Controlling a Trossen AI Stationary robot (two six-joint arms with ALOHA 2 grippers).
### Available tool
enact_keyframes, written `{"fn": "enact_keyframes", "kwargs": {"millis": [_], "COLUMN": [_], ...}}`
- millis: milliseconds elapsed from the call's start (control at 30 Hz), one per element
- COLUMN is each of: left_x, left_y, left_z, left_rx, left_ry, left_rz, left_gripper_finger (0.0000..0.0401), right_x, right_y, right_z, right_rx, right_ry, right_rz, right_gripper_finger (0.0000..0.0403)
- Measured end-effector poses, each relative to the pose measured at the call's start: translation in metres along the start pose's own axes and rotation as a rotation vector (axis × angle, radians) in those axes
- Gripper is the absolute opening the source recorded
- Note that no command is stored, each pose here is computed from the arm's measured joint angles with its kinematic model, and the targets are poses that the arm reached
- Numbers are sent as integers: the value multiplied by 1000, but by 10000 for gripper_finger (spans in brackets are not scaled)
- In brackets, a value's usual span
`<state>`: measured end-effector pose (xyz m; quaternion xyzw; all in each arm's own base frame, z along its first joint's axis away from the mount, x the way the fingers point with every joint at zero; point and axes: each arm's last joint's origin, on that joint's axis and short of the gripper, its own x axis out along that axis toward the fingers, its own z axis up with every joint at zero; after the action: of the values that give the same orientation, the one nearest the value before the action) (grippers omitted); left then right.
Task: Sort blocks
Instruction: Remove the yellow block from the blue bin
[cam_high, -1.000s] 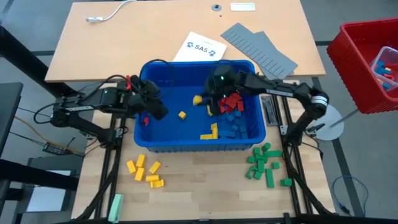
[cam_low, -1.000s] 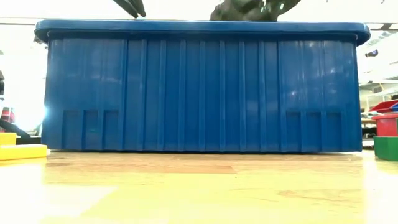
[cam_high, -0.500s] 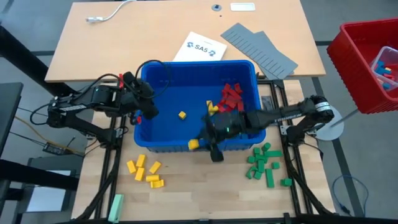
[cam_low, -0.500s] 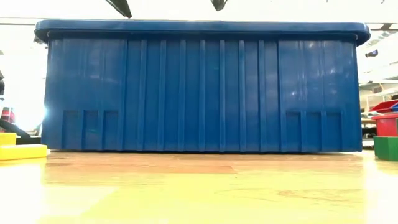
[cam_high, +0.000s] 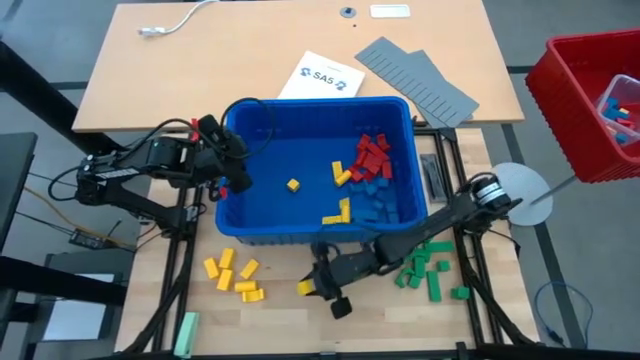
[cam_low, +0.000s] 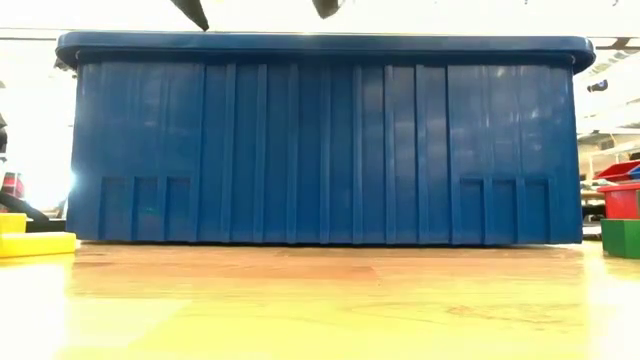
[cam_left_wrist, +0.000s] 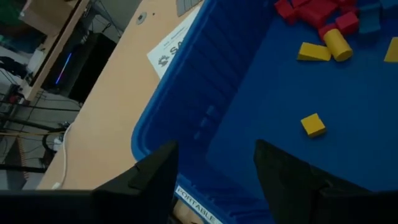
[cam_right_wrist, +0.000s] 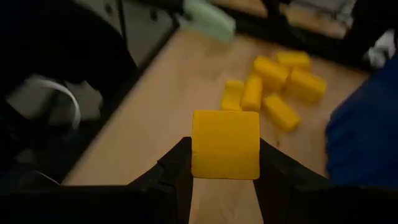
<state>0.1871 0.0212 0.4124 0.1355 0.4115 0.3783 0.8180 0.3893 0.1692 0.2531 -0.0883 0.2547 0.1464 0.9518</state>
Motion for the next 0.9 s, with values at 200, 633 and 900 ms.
{"fn": "enact_keyframes", "kwargs": {"millis": [200,633,900], "left_x": [0,0,0], "left_y": [0,-1,-1], "left_z": [0,1,2], "left_rx": [-2,-19,-24], "left_ry": [-1,-7,-9], "left_rz": [-1,-11,-21], "left_gripper_finger": [218,218,219], "right_x": [44,104,100], "right_y": [1,-37,-44], "right_z": [-32,-63,-52], "right_rx": [-54,227,204], "right_ry": [60,35,17], "right_rz": [-72,-74,-89], "right_gripper_finger": [124,142,232]}}
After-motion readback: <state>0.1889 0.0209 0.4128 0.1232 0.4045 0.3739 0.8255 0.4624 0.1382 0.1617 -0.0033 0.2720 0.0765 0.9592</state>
